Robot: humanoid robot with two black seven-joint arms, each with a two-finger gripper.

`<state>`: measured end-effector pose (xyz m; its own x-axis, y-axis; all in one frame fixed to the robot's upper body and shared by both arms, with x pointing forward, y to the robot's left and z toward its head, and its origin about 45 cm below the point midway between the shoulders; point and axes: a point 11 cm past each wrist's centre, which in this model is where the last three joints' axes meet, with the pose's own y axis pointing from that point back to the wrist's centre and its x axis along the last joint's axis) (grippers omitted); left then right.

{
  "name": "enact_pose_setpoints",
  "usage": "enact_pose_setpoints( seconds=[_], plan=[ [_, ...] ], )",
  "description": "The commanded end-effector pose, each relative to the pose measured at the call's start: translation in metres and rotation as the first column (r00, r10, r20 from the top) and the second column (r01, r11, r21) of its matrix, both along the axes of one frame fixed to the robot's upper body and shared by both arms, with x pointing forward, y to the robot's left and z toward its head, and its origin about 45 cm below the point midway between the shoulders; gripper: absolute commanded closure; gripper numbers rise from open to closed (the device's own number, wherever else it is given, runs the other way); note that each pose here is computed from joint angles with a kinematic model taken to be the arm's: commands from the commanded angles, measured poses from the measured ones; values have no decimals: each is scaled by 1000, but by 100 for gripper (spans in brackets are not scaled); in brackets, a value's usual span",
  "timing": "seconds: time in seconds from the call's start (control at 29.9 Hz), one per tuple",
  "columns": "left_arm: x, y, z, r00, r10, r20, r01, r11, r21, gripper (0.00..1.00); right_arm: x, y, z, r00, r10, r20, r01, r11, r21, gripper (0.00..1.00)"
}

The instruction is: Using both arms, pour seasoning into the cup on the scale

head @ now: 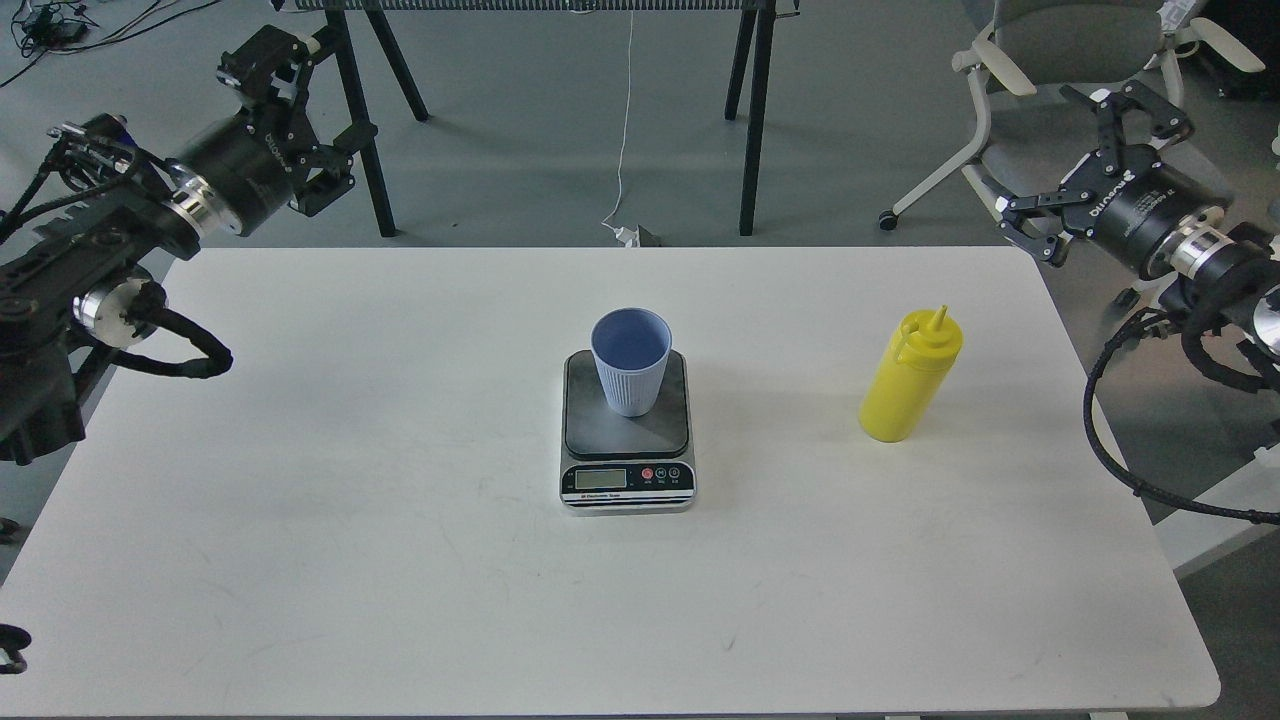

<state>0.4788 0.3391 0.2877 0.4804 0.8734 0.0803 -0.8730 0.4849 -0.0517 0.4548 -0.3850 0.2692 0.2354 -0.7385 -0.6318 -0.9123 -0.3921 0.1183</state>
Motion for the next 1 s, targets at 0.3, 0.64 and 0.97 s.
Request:
enact_pose_setpoints(
  seconds=[0.3, 0.64, 0.97],
  plan=[
    [1, 4, 7, 1000, 8, 14, -8, 1000, 2, 1, 4, 4, -9, 1000, -13, -15, 13, 1000, 15, 3],
    [20, -8, 55, 994, -8, 106, 7, 1000, 11, 1, 2, 1, -11, 1000, -20, -19, 20, 1000, 15, 3],
    [19, -13, 32, 998, 2, 64, -2, 1000, -1, 1, 1, -8, -15, 998, -48, -29, 49, 999, 13, 3]
  ],
)
